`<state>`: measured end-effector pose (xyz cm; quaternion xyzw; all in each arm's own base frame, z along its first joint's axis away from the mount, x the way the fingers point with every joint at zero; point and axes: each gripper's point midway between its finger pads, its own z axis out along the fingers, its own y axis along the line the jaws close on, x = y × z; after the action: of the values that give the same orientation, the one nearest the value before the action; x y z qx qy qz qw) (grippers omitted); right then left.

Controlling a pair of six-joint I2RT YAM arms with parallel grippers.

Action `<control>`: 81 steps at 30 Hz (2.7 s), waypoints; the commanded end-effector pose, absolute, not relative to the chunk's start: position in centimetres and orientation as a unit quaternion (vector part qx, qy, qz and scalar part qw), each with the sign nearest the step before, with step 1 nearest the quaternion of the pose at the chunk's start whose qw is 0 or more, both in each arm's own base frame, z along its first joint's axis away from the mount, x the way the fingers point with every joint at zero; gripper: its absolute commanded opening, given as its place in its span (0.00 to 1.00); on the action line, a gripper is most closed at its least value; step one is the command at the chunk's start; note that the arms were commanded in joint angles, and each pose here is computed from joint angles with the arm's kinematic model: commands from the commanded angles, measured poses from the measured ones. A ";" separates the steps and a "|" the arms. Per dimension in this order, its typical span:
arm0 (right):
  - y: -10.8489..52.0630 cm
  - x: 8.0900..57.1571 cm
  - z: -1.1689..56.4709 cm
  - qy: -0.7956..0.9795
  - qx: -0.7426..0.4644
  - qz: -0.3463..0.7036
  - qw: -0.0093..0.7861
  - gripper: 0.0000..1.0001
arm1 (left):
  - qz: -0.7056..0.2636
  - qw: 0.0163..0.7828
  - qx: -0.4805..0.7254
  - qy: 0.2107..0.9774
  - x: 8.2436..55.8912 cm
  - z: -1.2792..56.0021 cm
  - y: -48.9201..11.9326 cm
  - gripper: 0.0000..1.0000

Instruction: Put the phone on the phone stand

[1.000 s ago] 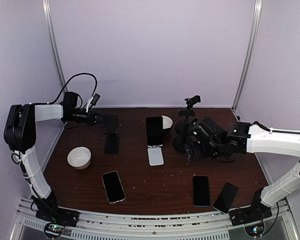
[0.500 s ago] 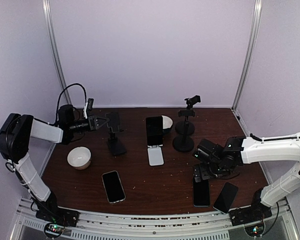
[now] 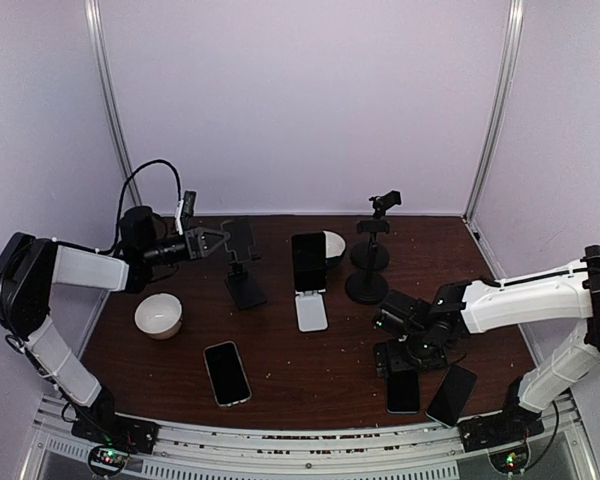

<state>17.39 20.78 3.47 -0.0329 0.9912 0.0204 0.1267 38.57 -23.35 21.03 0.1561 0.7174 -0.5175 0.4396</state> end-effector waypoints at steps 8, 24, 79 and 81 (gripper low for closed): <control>20.0 15.6 1.3 0.995 -0.021 0.002 0.095 1.00 | -0.545 0.447 0.170 0.689 36.4 20.8 -23.5 0.00; 20.5 15.6 0.3 0.996 -0.028 0.003 0.088 0.83 | -0.541 0.419 0.193 0.703 35.8 18.3 -25.4 0.00; 52.6 28.9 32.0 0.675 -0.121 0.162 0.710 0.60 | -0.474 0.412 0.268 0.731 34.9 12.1 -25.1 0.00; 52.5 29.6 31.5 0.676 -0.119 0.156 0.710 0.59 | -0.472 0.410 0.270 0.732 34.9 11.9 -25.1 0.00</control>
<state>28.06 54.28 26.34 -0.1941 0.7040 0.1479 0.6669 35.00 -25.45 15.66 0.2998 0.6883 -0.4806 0.4532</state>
